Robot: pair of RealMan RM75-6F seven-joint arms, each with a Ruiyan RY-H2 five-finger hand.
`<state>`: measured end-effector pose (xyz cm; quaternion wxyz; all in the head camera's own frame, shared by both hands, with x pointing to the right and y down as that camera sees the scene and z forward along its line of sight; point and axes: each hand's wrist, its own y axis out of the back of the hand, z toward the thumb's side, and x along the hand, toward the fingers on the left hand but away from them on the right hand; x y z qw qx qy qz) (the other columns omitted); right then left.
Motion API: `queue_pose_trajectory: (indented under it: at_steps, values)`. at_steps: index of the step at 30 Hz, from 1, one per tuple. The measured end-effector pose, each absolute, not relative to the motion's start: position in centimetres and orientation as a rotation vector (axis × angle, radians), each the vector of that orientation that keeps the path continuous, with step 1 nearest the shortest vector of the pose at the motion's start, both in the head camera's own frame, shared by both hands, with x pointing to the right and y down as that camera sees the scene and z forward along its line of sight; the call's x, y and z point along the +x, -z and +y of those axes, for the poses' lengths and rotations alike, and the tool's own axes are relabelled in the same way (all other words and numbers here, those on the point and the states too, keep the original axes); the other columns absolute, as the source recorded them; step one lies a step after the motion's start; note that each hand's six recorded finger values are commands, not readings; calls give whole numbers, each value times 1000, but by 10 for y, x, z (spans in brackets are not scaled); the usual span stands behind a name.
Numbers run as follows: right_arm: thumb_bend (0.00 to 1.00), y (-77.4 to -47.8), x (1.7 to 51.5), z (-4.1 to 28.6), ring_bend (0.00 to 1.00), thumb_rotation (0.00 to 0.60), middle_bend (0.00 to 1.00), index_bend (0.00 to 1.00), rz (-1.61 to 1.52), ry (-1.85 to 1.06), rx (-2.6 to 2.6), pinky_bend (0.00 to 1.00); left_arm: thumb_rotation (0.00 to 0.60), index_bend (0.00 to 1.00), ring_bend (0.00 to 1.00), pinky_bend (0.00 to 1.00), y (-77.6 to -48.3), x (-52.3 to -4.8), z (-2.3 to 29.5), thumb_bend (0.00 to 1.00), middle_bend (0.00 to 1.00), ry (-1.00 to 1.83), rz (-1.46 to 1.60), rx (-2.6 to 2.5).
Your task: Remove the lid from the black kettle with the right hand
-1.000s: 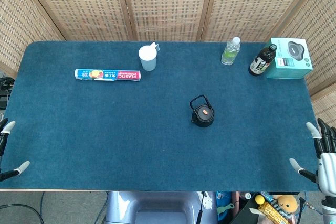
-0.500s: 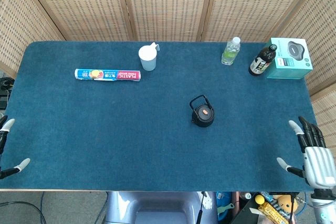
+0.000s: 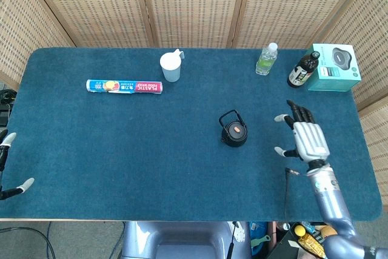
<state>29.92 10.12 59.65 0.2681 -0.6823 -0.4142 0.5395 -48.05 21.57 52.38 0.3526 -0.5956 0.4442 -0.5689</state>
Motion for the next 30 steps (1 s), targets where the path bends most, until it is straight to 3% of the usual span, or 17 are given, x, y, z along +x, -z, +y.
queue_pose_trajectory:
  at_steps: [6,12,30]
  values:
    - [276,-642,237,81,0,600,0,414,-1108,-1513,-1904,0,600,0,0,0,-528,-485,212,141,0,1496,1162,-1544]
    - [289,-668,200,70,0,600,0,429,-1094,-1523,-1882,0,600,0,0,0,-531,-486,211,141,0,1510,1157,-1549]
    - [319,-700,205,80,0,600,0,507,-1134,-1671,-1768,0,600,0,0,0,-535,-485,210,141,0,1519,1149,-1560]
